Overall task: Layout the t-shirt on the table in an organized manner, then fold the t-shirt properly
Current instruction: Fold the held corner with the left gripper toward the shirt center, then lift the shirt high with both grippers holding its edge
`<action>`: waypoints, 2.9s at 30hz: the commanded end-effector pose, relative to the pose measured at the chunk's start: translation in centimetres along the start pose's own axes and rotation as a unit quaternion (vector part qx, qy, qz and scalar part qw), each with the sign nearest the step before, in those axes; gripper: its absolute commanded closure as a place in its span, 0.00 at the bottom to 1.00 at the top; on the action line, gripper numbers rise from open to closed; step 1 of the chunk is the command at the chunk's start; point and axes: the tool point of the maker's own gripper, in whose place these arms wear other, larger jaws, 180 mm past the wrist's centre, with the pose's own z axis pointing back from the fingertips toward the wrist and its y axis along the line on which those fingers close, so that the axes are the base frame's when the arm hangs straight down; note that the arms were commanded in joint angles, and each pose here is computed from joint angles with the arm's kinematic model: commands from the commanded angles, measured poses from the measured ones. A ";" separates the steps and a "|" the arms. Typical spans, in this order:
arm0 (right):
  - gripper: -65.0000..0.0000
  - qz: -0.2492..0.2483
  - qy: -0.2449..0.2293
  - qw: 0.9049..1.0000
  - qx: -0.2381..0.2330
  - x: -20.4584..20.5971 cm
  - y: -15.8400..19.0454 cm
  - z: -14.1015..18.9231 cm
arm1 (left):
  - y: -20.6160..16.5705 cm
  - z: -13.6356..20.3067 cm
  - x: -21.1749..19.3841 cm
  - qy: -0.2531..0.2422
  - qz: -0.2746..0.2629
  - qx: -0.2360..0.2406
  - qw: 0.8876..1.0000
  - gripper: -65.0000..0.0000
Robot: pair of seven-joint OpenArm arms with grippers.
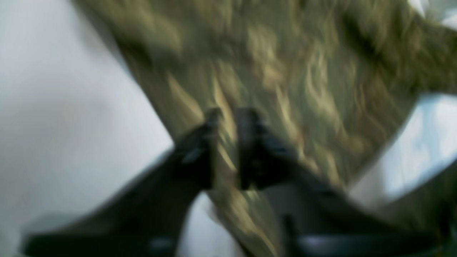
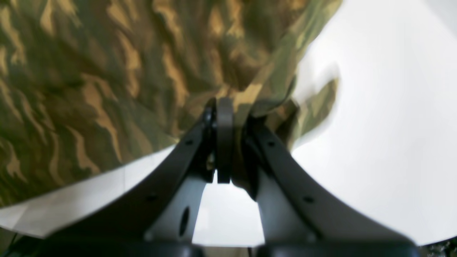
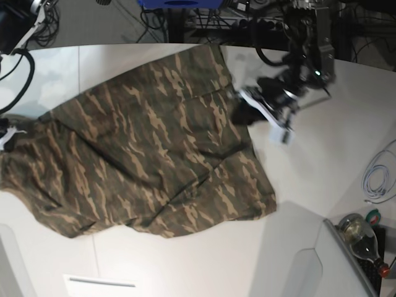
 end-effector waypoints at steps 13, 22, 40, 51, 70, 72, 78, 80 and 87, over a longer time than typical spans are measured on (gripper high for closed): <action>1.00 -0.048 0.003 0.999 -0.022 -3.7 -0.7 0.1 | -5.1 -9.0 -3.9 0.015 -0.014 -0.064 0.998 0.68; 1.00 -0.066 0.056 0.995 0.044 -7.8 5.9 -1.5 | 1.2 -11.3 0.6 0.023 -0.140 0.044 0.989 0.68; 1.00 -0.031 0.092 0.991 0.089 -10.3 10.1 -1.9 | 0.8 -8.2 13.0 -0.171 -0.074 0.023 0.982 0.66; 1.00 -0.031 0.089 0.991 0.090 -10.1 10.2 -2.0 | 9.0 0.3 3.6 -0.181 0.081 0.076 0.977 0.15; 1.00 -0.032 0.088 0.991 0.091 -10.0 10.2 -2.1 | 10.0 -5.4 2.6 -0.128 0.126 0.066 0.982 0.29; 1.00 -0.032 0.088 0.991 0.091 -10.0 10.2 -2.1 | 9.7 -6.5 1.6 -0.104 0.126 0.061 0.985 0.57; 1.00 -0.028 0.076 0.993 0.088 -8.7 9.9 -2.2 | 9.7 -7.1 2.9 -0.082 0.074 0.055 0.992 1.00; 1.00 -0.024 0.066 0.994 0.084 -7.5 9.5 -2.3 | 8.4 -6.7 5.9 -0.100 0.014 0.040 0.994 1.00; 1.00 0.024 -0.021 0.999 0.036 1.8 5.8 -0.7 | 4.5 -3.0 17.2 -0.164 -0.113 0.034 0.979 1.00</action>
